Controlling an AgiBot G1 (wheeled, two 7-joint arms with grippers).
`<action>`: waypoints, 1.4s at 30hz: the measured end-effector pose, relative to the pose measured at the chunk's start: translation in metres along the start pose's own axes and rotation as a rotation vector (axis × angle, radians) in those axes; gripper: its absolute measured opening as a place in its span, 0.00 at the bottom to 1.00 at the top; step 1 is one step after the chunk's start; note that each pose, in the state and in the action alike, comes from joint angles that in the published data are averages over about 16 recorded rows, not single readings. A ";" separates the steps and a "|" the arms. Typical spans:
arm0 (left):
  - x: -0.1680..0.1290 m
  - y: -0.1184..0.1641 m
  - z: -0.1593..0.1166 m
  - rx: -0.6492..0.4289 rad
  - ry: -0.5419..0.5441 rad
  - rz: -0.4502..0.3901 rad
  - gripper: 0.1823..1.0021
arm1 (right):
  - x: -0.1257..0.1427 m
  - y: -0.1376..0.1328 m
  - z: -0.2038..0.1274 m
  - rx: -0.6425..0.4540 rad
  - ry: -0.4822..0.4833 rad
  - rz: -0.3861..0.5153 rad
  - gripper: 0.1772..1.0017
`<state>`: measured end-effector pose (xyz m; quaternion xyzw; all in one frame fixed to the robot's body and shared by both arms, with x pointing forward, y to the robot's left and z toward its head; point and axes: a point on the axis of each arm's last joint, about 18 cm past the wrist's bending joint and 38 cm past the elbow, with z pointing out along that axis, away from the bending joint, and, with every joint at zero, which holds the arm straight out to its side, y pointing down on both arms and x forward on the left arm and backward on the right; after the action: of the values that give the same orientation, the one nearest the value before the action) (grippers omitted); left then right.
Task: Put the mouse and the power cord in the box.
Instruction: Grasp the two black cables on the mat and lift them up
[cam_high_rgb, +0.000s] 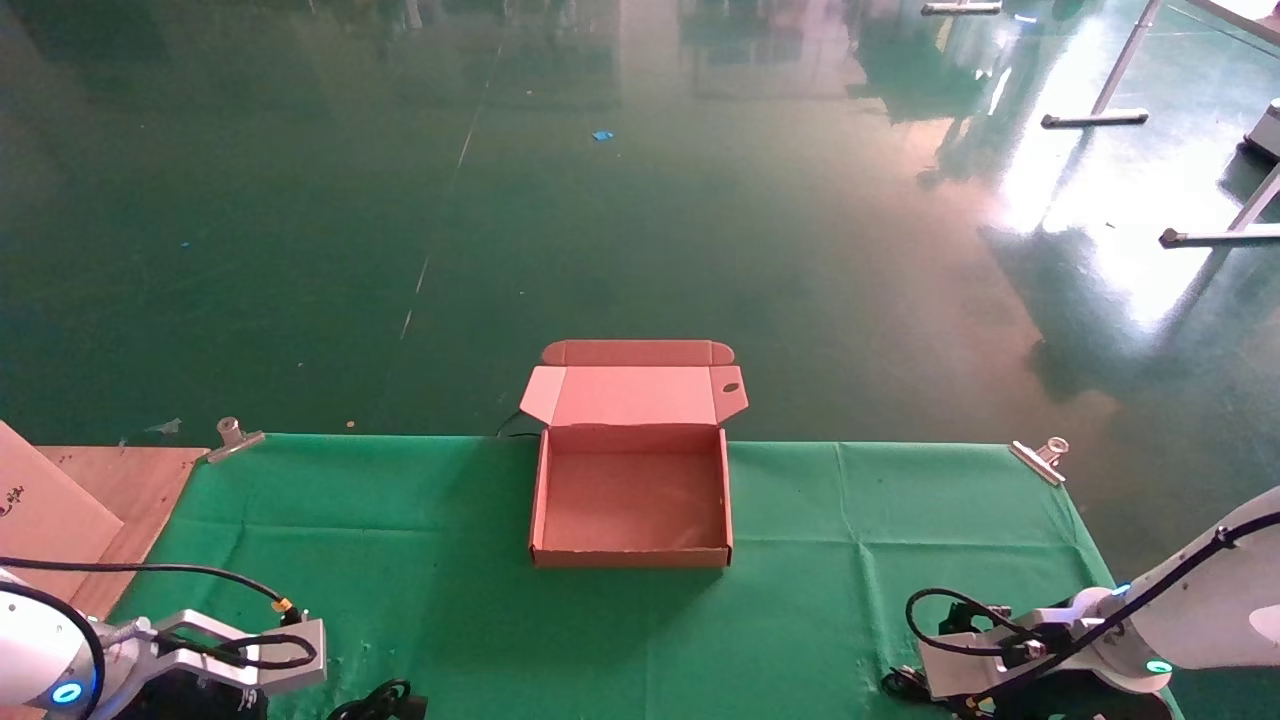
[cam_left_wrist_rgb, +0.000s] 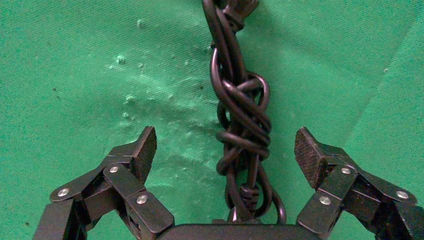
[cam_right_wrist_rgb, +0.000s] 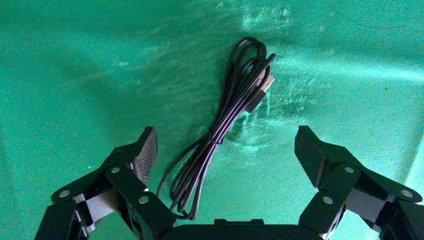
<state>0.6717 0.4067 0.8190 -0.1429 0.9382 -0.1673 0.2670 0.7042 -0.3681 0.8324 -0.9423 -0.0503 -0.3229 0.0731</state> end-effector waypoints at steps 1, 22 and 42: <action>0.000 0.000 0.000 0.000 0.000 -0.001 0.99 | 0.000 0.000 0.000 0.000 0.000 0.000 0.99; 0.003 0.009 -0.001 0.003 0.005 -0.024 0.74 | 0.000 0.000 0.002 -0.002 -0.005 -0.021 0.70; 0.002 0.007 -0.002 0.005 0.004 -0.011 0.27 | -0.004 0.005 0.001 0.008 -0.004 -0.007 0.18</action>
<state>0.6675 0.4133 0.8174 -0.1470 0.9375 -0.1714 0.2646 0.7025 -0.3735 0.8292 -0.9424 -0.0548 -0.3211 0.0756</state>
